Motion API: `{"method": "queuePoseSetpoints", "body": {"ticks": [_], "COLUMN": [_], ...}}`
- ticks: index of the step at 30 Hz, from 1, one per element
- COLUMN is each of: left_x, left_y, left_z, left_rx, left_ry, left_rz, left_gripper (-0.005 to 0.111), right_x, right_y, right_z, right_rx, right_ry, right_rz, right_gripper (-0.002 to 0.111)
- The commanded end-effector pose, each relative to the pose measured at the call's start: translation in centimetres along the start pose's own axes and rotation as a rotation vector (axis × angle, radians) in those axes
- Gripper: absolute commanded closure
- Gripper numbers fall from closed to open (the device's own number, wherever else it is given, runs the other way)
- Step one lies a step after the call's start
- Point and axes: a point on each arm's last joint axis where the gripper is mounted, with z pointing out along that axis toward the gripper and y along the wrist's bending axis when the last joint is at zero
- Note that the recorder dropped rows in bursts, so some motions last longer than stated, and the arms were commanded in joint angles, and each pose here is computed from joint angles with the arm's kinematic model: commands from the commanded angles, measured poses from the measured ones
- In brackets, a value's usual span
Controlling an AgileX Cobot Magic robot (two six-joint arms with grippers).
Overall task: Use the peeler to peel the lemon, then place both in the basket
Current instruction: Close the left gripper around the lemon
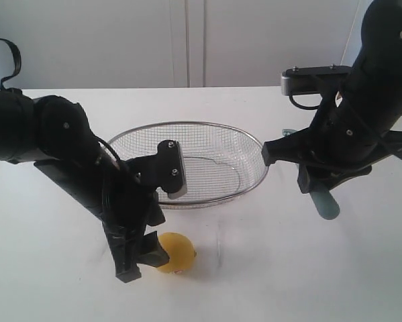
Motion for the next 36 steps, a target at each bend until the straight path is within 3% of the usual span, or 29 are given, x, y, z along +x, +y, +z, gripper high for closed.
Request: {"method": "queuePoseSetpoints", "body": {"ticks": [1, 5, 26, 29, 36], "left_x": [-0.4, -0.5, 0.6, 0.6, 0.5], "left_y": [-0.2, 0.1, 0.7, 0.7, 0.8], "left_z": [0.4, 1.2, 4.5, 4.5, 4.4], "left_rx": [0.025, 0.024, 0.032, 0.032, 0.029], "left_ry": [-0.032, -0.054, -0.002, -0.002, -0.005], "left_rz": [0.008, 0.009, 0.017, 0.017, 0.006], "left_gripper": [0.031, 0.025, 0.026, 0.039, 0.088], "right_x": [0.1, 0.1, 0.1, 0.0, 0.0], "right_y": [-0.4, -0.4, -0.4, -0.3, -0.2], "right_z": [-0.2, -0.2, -0.2, -0.2, -0.2], "right_rx": [0.015, 0.014, 0.014, 0.011, 0.001], "right_ry": [-0.002, -0.006, -0.008, -0.017, -0.021], "right_rz": [0.003, 0.003, 0.007, 0.006, 0.012], "right_gripper": [0.108, 0.108, 0.108, 0.108, 0.108]}}
